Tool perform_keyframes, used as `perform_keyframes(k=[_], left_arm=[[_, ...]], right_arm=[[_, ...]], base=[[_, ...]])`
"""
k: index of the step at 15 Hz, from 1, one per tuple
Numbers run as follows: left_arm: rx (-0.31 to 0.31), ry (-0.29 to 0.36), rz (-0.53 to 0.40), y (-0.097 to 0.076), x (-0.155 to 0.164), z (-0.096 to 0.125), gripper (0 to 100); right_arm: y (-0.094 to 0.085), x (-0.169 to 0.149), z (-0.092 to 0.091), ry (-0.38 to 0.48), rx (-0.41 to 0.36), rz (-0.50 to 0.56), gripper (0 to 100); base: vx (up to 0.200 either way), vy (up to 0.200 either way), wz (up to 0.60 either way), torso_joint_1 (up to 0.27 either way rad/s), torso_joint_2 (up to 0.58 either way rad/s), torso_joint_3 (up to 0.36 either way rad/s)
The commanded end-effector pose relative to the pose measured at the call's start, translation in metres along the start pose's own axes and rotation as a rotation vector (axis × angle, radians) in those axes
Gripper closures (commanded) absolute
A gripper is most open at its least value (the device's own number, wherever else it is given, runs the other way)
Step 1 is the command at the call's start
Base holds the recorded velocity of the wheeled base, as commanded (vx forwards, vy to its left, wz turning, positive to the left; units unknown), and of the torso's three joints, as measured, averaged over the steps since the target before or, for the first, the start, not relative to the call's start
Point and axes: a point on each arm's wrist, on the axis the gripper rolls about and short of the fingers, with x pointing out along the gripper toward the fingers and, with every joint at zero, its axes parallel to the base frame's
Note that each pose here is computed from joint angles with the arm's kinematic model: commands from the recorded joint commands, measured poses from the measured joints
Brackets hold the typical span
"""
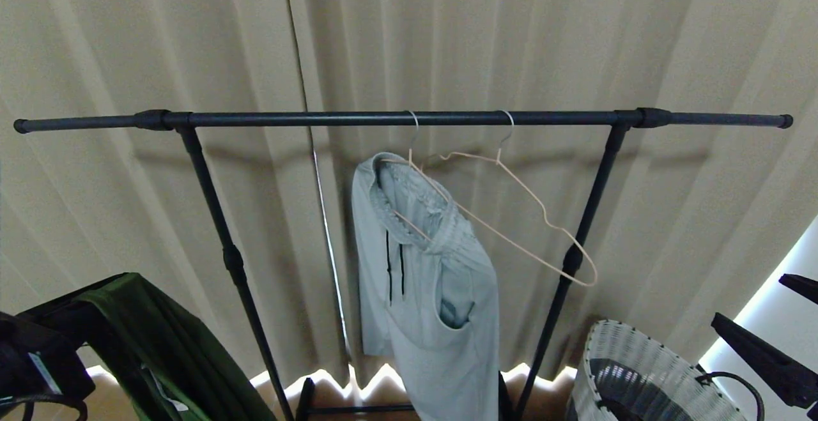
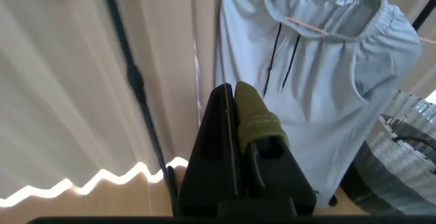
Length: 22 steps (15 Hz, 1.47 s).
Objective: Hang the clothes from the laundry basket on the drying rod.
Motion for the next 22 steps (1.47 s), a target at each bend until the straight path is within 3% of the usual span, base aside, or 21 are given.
perform_keyframes(k=[1,4,9,11,13,17,22], left_arm=[[0.0,-0.001,0.0,0.0,0.0,0.0,100],[0.003,-0.002,0.0,0.0,0.0,0.0,100],[0.007,-0.033,0.001,0.0,-0.007,0.0,100],[0.037,-0.037,-0.028,-0.003,-0.009,-0.001,100],[0.069,-0.056,-0.046,-0.004,-0.015,-0.003,100],[0.086,-0.111,-0.054,-0.004,-0.025,0.001,100],[0.089,-0.11,-0.055,-0.004,-0.026,0.0,100]], right_arm=[[0.0,0.0,0.0,0.002,0.0,0.0,0],[0.0,0.0,0.0,0.003,0.0,0.0,0],[0.003,-0.006,-0.012,0.024,0.007,0.009,0],[0.007,-0.004,-0.013,0.044,0.011,0.097,0],[0.012,0.003,0.0,0.039,0.01,0.224,0],[0.008,0.056,0.036,0.183,0.038,0.32,0],[0.011,0.12,0.054,0.383,0.069,0.39,0]], base=[[0.2,0.0,0.0,0.002,0.01,0.002],[0.2,0.0,0.0,0.001,0.0,0.002],[0.0,0.0,0.0,0.0,0.0,0.0],[0.0,0.0,0.0,0.0,0.0,0.0],[0.0,0.0,0.0,0.0,0.0,0.0],[0.0,0.0,0.0,0.0,0.0,0.0],[0.0,0.0,0.0,0.0,0.0,0.0]])
